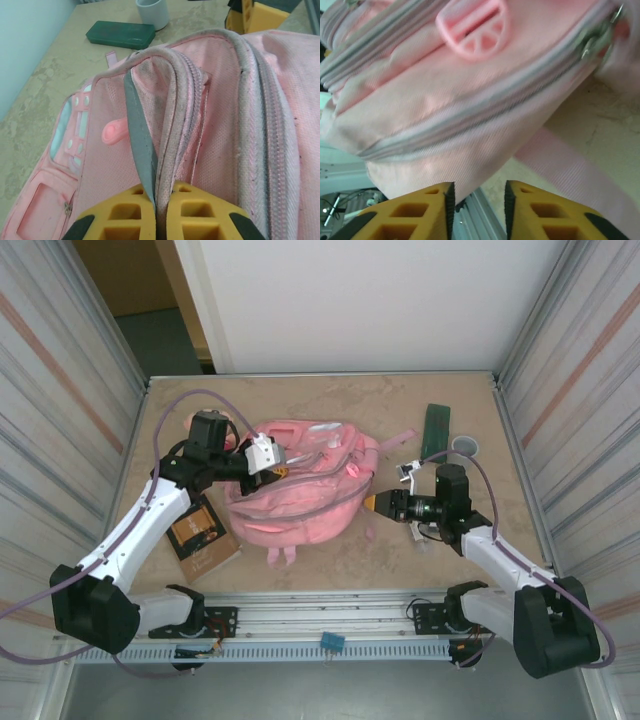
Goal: Pack books, pencil case, and school supplies into a backpack
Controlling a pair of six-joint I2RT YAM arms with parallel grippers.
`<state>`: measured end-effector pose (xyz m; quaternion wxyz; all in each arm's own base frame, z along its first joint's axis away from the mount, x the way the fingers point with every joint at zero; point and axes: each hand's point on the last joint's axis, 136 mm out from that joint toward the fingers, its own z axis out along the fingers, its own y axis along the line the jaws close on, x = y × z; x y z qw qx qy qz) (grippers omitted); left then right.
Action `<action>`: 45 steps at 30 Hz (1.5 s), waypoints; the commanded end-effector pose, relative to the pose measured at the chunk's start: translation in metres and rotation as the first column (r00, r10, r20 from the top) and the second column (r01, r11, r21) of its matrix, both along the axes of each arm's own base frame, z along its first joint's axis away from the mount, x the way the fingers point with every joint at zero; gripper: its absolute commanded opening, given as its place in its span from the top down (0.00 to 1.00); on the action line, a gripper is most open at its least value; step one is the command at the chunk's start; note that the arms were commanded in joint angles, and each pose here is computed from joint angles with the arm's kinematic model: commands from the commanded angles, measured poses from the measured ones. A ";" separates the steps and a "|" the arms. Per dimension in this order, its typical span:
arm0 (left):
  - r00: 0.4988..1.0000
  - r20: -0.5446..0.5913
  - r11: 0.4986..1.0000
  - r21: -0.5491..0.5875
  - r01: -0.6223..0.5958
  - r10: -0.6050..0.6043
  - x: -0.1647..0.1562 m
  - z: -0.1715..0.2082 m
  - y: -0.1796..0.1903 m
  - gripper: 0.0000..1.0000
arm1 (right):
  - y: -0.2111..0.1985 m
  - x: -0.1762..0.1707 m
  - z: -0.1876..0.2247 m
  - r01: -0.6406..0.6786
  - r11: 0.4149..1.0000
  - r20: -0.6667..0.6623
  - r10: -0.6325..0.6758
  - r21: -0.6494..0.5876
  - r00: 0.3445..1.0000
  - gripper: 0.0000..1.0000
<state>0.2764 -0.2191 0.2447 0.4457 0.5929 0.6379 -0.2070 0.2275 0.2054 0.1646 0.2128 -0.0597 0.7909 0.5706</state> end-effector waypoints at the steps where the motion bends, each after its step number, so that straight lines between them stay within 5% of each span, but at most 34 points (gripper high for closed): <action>1: 0.990 0.142 0.995 -0.095 0.027 -0.013 0.004 0.044 -0.005 1.00 | 0.000 0.000 0.013 -0.008 1.000 0.062 0.008 0.003 0.998 0.70; 12: 0.986 0.119 0.974 -0.183 0.136 -0.115 -0.019 0.062 -0.004 1.00 | -0.023 0.043 0.001 0.112 0.993 0.023 -0.111 -0.038 0.994 0.25; 29: 0.982 0.111 0.966 -0.195 0.172 -0.153 -0.029 0.068 -0.001 1.00 | -0.004 0.070 0.022 -0.024 1.000 0.133 0.022 0.016 0.991 0.15; 34: 0.982 0.114 0.966 -0.196 0.172 -0.151 -0.030 0.069 -0.001 1.00 | -0.003 0.070 0.018 -0.048 0.999 0.124 0.045 0.016 0.991 0.18; 37: 0.982 0.115 0.966 -0.196 0.168 -0.148 -0.029 0.069 0.000 1.00 | -0.004 0.065 0.016 -0.065 0.998 0.111 0.062 0.022 0.992 0.41; 45: 0.983 0.122 0.963 -0.213 0.164 -0.140 -0.027 0.071 0.001 1.00 | -0.001 0.055 0.013 -0.090 0.995 0.097 0.087 0.033 0.991 0.71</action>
